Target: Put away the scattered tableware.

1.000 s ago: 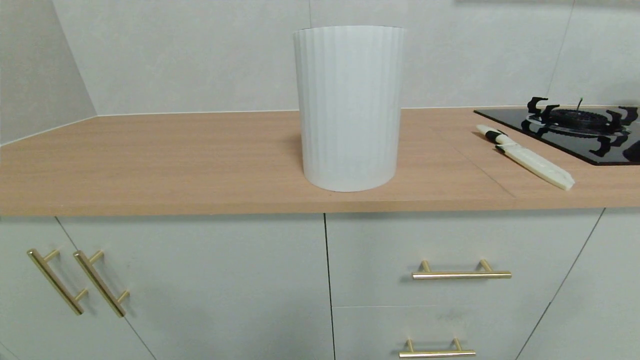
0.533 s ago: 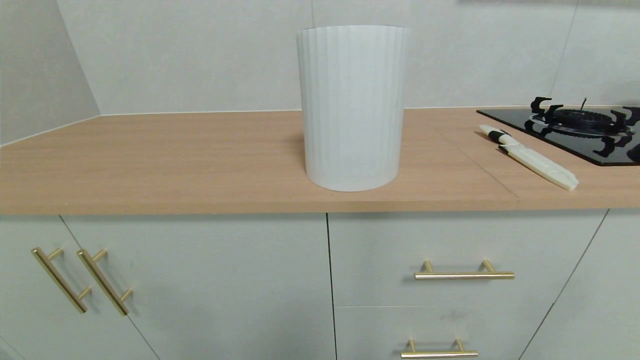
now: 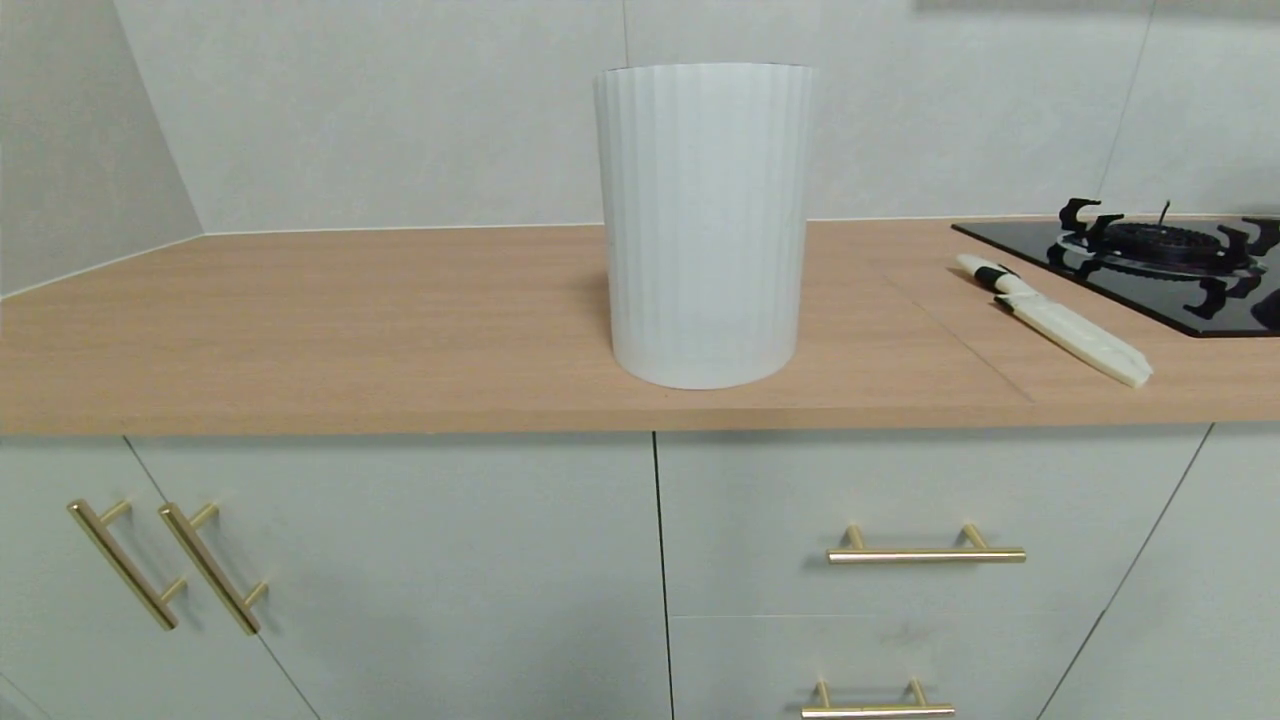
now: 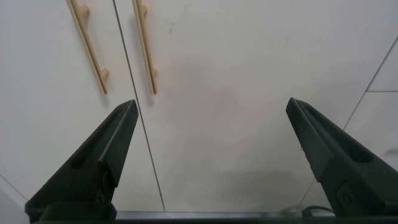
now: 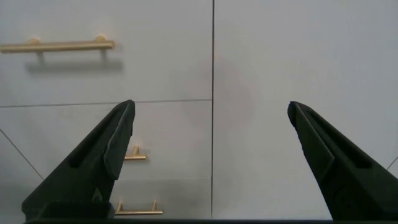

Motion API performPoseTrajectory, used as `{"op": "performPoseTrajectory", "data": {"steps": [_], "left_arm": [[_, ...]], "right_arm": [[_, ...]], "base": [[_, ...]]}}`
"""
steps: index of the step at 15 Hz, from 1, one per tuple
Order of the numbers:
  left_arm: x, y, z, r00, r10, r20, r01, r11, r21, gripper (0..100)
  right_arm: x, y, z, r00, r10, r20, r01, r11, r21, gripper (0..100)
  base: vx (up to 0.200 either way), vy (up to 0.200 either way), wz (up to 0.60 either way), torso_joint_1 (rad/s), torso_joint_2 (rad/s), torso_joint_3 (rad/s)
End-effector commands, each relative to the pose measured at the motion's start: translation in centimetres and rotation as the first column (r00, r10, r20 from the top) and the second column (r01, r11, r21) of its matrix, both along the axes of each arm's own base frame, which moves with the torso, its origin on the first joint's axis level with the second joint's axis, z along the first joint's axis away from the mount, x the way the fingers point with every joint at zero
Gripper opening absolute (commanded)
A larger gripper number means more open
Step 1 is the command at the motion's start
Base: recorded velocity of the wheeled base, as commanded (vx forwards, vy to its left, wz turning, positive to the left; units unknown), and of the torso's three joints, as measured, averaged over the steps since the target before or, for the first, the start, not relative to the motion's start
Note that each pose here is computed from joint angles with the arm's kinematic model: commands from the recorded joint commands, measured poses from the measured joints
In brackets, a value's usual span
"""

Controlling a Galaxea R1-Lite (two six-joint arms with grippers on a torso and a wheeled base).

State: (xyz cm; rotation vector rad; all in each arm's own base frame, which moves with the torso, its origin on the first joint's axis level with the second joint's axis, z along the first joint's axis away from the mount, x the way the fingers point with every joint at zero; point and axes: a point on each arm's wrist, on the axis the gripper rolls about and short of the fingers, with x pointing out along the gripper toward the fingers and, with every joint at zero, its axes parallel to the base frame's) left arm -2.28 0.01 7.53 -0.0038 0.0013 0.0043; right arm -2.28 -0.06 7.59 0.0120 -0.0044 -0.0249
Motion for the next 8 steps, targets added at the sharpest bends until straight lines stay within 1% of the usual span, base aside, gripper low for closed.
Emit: {"op": "performPoseTrajectory", "data": {"steps": [1,3,8], "left_arm": [[0.00,0.00,0.00,1.000,0.000,0.000,0.000,1.000,-0.001,100],[0.00,0.00,0.00,1.000,0.000,0.000,0.000,1.000,-0.001,100],[0.00,0.00,0.00,1.000,0.000,0.000,0.000,1.000,-0.001,100]], "right_arm": [[0.01,0.00,0.01,1.000,0.000,-0.001,0.000,1.000,0.000,100],[0.01,0.00,0.01,1.000,0.000,-0.001,0.000,1.000,0.000,100],[0.01,0.00,0.01,1.000,0.000,-0.001,0.000,1.000,-0.001,100]], "base": [[0.000,0.000,0.00,0.066,-0.31,-0.237],[0.000,0.000,0.00,0.095,-0.23,-0.281],[0.000,0.000,0.00,0.135,-0.49,-0.304]]}}
